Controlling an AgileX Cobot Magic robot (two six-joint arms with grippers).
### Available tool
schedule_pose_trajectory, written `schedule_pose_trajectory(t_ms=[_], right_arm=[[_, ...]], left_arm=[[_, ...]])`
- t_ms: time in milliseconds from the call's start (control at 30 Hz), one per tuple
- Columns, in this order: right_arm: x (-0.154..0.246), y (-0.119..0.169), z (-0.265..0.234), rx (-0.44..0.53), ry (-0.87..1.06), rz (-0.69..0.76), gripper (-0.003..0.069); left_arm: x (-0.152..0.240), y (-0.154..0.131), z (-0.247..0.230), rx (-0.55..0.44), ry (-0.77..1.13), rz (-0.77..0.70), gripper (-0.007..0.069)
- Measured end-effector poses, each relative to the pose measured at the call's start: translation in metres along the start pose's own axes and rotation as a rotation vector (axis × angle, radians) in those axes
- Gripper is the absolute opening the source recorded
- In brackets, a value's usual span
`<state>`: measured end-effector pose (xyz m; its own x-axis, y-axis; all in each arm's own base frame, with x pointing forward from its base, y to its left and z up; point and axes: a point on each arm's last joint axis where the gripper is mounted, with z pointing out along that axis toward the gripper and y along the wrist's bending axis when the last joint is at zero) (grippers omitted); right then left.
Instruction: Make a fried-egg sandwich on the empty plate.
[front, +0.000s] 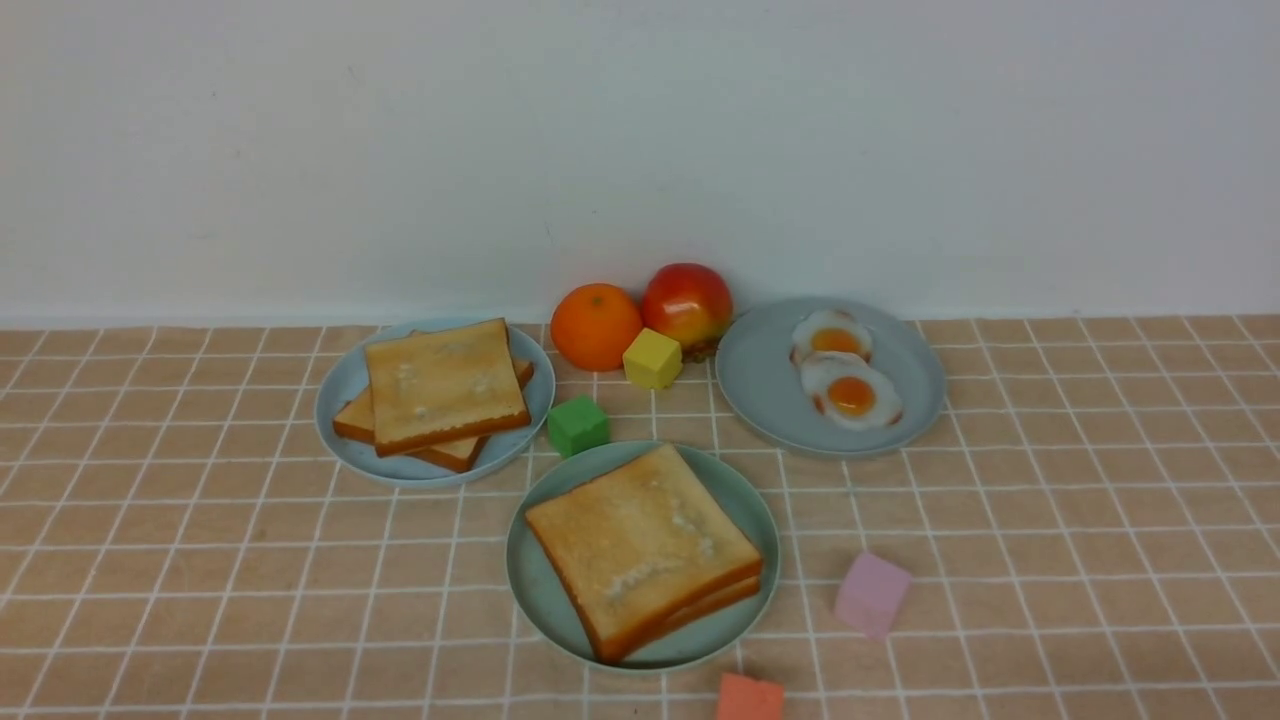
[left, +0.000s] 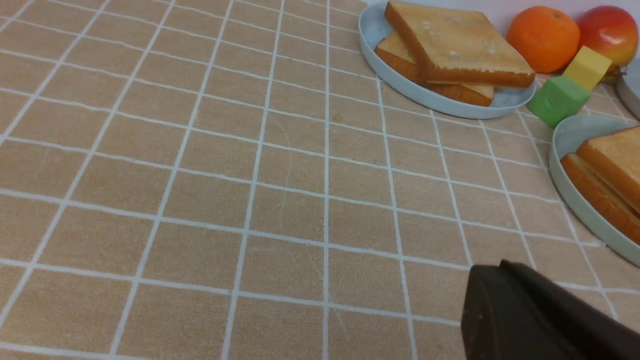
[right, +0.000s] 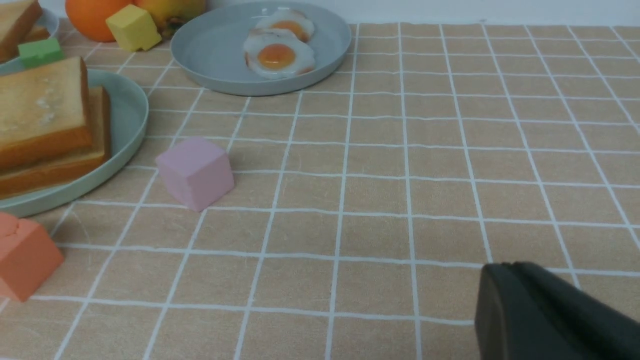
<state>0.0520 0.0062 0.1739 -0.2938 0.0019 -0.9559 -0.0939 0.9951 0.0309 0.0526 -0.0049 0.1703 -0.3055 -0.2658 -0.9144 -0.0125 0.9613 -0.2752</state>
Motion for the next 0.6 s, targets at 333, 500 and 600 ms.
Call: schedule_pose_trajectory(t_ms=[333, 500, 600], right_arm=[[0.0000, 0.0000, 0.0000, 0.000, 0.000, 0.000, 0.0027], [0.0000, 0.0000, 0.0000, 0.000, 0.000, 0.000, 0.0034], [0.0000, 0.0000, 0.0000, 0.000, 0.000, 0.000, 0.0038]], left_arm=[[0.0000, 0.0000, 0.0000, 0.000, 0.000, 0.000, -0.0013], [0.0000, 0.0000, 0.0000, 0.000, 0.000, 0.000, -0.0013], [0.0000, 0.0000, 0.0000, 0.000, 0.000, 0.000, -0.0013]])
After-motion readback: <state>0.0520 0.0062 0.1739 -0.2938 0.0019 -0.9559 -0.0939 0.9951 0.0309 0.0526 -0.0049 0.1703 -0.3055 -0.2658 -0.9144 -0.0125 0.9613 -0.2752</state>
